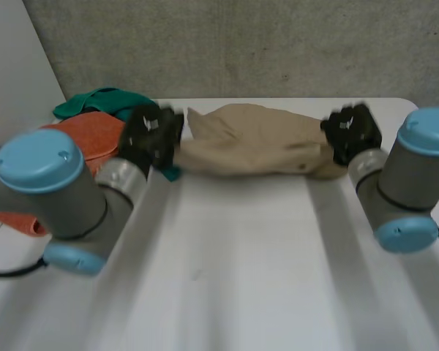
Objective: Fold the laundry.
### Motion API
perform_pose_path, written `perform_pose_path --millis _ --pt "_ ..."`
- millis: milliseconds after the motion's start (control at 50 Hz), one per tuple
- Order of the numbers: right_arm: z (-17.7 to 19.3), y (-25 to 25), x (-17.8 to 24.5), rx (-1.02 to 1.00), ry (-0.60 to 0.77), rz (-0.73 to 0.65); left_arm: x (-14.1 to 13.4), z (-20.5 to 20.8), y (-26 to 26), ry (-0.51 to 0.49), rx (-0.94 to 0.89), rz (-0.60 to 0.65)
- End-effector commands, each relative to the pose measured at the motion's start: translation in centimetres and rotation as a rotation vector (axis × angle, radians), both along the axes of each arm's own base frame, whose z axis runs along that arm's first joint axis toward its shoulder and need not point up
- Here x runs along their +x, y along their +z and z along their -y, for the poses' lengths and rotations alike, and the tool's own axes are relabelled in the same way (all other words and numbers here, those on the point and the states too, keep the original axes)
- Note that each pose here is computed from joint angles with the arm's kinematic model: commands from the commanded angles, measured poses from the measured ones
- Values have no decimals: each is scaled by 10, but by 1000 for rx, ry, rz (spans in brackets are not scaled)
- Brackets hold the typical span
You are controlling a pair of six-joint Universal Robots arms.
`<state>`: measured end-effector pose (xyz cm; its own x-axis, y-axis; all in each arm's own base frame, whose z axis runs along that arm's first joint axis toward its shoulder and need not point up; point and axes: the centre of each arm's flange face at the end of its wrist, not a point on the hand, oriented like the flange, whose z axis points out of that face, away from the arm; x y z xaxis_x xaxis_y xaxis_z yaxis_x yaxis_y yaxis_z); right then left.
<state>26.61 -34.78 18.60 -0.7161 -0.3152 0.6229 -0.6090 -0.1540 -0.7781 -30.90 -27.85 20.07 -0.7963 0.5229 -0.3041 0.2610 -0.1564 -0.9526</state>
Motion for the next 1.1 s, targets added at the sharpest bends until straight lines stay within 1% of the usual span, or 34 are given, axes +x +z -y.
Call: perform_pose_path --millis 20,60,80,100,140,200,220,240,260,300,320,380,440,480,500,520,540,560,580,600,640,680,700,720,740,760,840,860,920,940,980,1020,1100 --pt "-48 -26 -17 206 29 -164 21 -58 -3 -36 192 203" --pt "-61 -18 -23 237 32 -193 28 -70 2 -42 211 242" --pt "-68 -13 -25 252 34 -206 33 -83 7 -51 230 278" --pt "-83 -6 -30 287 39 -229 37 -89 10 -54 238 295" --pt "-98 0 -36 330 44 -254 44 -103 15 -66 262 333" --pt "-130 8 -48 440 59 -318 56 -133 20 -107 320 422" --pt "-139 11 -51 465 68 -338 62 -151 18 -141 367 483" --pt "-158 15 -58 512 87 -387 64 -160 18 -163 391 512" --pt "-166 16 -61 532 100 -413 66 -177 16 -216 422 570" --pt "-185 16 -70 573 130 -490 68 -193 14 -268 454 629" --pt "-187 16 -71 576 134 -500 68 -207 13 -318 468 675" --pt "-194 15 -73 580 146 -523 65 -220 11 -371 455 711" --pt "-195 13 -74 587 146 -521 61 -216 10 -373 448 714" --pt "-194 14 -73 580 144 -519 48 -198 12 -358 383 689" --pt "-192 15 -73 572 142 -516 39 -182 13 -336 331 658" --pt "-185 18 -71 535 131 -498 35 -174 14 -322 303 641" --pt "-178 19 -70 506 122 -481 30 -163 15 -301 270 618" --pt "-173 21 -69 479 112 -467 21 -139 19 -253 195 566" --pt "-167 23 -68 446 99 -451 16 -127 22 -229 151 534" --pt "-150 27 -64 374 71 -410 10 -111 24 -202 103 499" --pt "-130 26 -58 316 47 -358 -7 -72 27 -142 -28 416" --pt "-115 23 -53 287 35 -322 -17 -50 27 -110 -101 370" --pt "-109 22 -51 272 27 -304 -25 -30 29 -85 -171 321" --pt "-94 20 -46 239 19 -267 -28 -22 29 -76 -197 303" --pt "-89 18 -42 222 18 -253 -31 -14 28 -69 -224 287" --pt "-81 18 -40 195 13 -239 -38 4 23 -46 -274 256" --pt "-53 9 -30 101 -8 -200 -55 41 5 -15 -377 195" --pt "-40 3 -25 55 -15 -192 -58 47 2 -9 -395 184" --pt "-19 -6 -20 -20 -40 -176 -71 68 -9 5 -467 138" --pt "-5 -11 -17 -75 -59 -172 -73 74 -13 11 -479 130" --pt "7 -18 -14 -117 -75 -170 -78 87 -22 23 -512 110" --pt "23 -25 -10 -178 -95 -177 -82 92 -29 21 -520 102" --pt "39 -38 1 -254 -105 -199 -86 97 -40 21 -527 98"
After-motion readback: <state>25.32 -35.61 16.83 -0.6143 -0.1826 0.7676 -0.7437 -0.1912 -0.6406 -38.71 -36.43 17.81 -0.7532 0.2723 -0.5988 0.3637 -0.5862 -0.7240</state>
